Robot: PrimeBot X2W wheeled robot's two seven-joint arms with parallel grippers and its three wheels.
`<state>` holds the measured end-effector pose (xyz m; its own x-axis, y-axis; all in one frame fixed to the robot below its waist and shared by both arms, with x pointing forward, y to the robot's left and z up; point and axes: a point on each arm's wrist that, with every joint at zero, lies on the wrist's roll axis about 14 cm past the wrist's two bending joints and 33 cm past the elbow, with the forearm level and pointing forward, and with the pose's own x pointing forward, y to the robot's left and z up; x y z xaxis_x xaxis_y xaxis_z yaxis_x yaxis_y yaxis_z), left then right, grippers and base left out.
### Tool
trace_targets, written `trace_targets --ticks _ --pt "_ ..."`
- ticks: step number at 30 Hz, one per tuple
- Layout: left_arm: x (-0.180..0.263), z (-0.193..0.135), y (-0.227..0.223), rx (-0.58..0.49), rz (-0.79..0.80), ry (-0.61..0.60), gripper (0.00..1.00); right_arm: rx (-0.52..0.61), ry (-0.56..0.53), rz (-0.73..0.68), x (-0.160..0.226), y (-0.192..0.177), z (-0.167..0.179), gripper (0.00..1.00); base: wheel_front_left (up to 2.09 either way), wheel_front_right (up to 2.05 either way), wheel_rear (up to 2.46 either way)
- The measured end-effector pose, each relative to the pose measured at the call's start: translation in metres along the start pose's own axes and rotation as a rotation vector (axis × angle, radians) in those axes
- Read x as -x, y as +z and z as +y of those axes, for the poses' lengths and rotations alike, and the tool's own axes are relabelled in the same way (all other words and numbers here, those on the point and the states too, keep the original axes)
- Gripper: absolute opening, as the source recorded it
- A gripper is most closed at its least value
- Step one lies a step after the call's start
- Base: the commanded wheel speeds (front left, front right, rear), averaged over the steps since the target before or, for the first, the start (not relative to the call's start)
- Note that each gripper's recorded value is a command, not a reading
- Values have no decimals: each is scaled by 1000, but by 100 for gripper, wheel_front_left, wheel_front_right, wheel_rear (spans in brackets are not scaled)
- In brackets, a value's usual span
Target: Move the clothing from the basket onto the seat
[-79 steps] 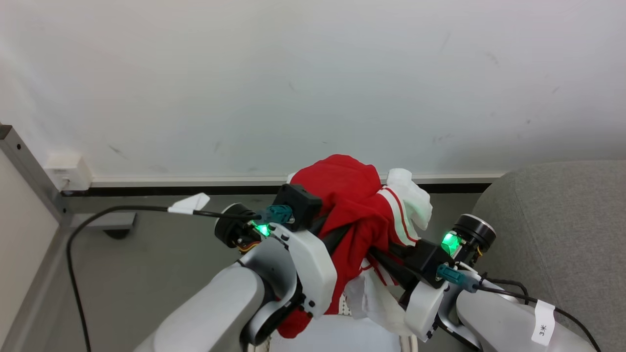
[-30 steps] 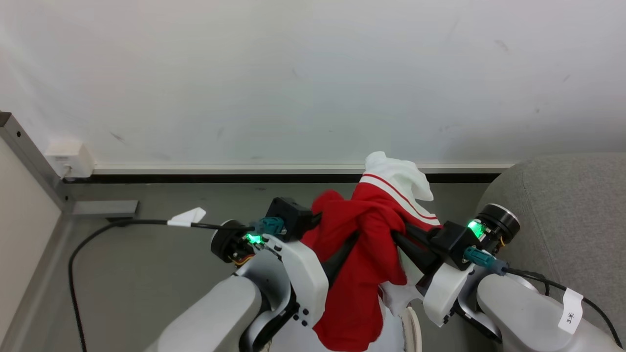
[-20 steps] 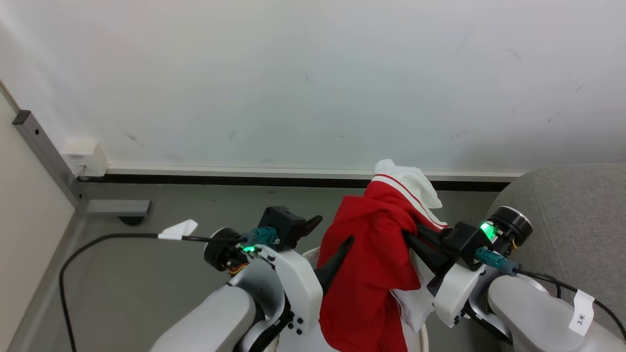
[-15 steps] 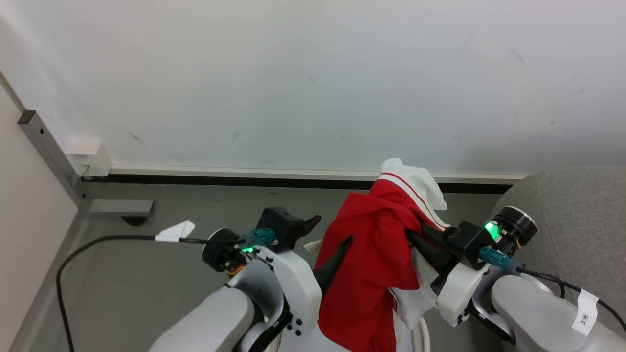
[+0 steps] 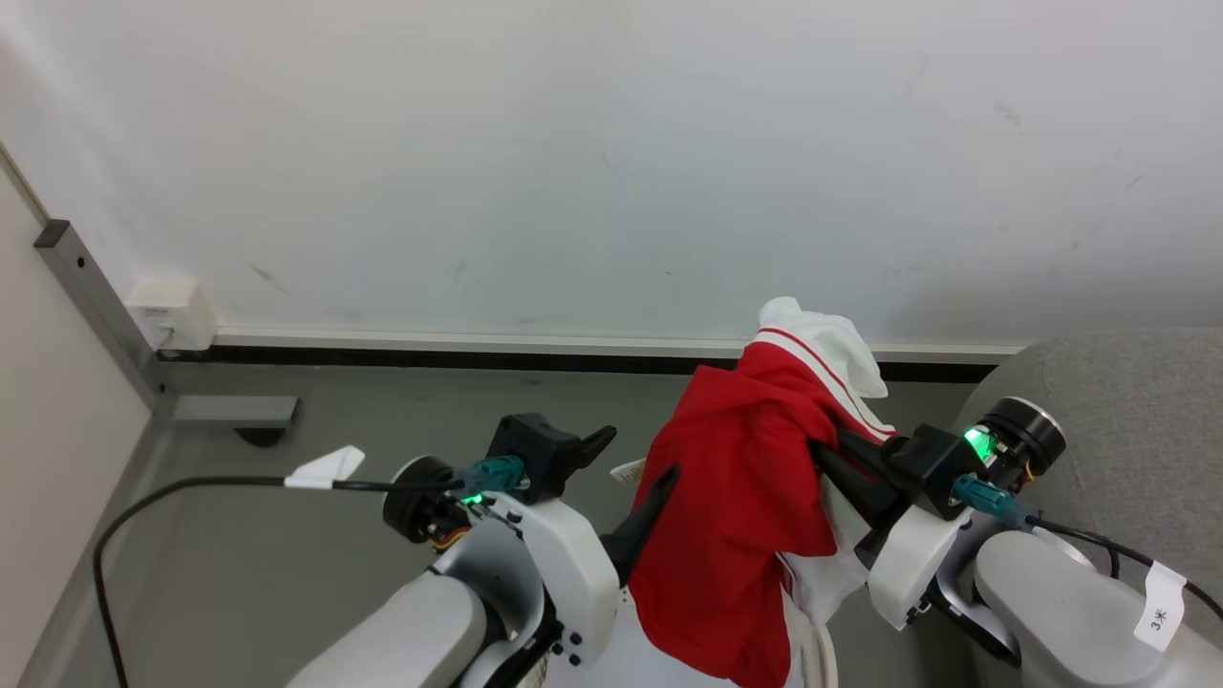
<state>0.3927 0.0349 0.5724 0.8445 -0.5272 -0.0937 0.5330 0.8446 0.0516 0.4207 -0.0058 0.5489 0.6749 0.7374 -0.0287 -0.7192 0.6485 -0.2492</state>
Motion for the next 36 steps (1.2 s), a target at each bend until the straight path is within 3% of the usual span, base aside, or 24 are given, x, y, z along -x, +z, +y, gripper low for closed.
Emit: trace_targets --ticks 11,19,36 --pt "-13 -14 3 2 -7 -48 100 25 -78 10 20 1 -29 0 0 0 0" --pt "-33 -45 9 4 -24 -150 100 69 -186 21 54 5 -65 0 0 0 0" --pt "-73 -147 30 17 -91 -446 100 187 -484 93 182 20 -140 0 0 0 0"
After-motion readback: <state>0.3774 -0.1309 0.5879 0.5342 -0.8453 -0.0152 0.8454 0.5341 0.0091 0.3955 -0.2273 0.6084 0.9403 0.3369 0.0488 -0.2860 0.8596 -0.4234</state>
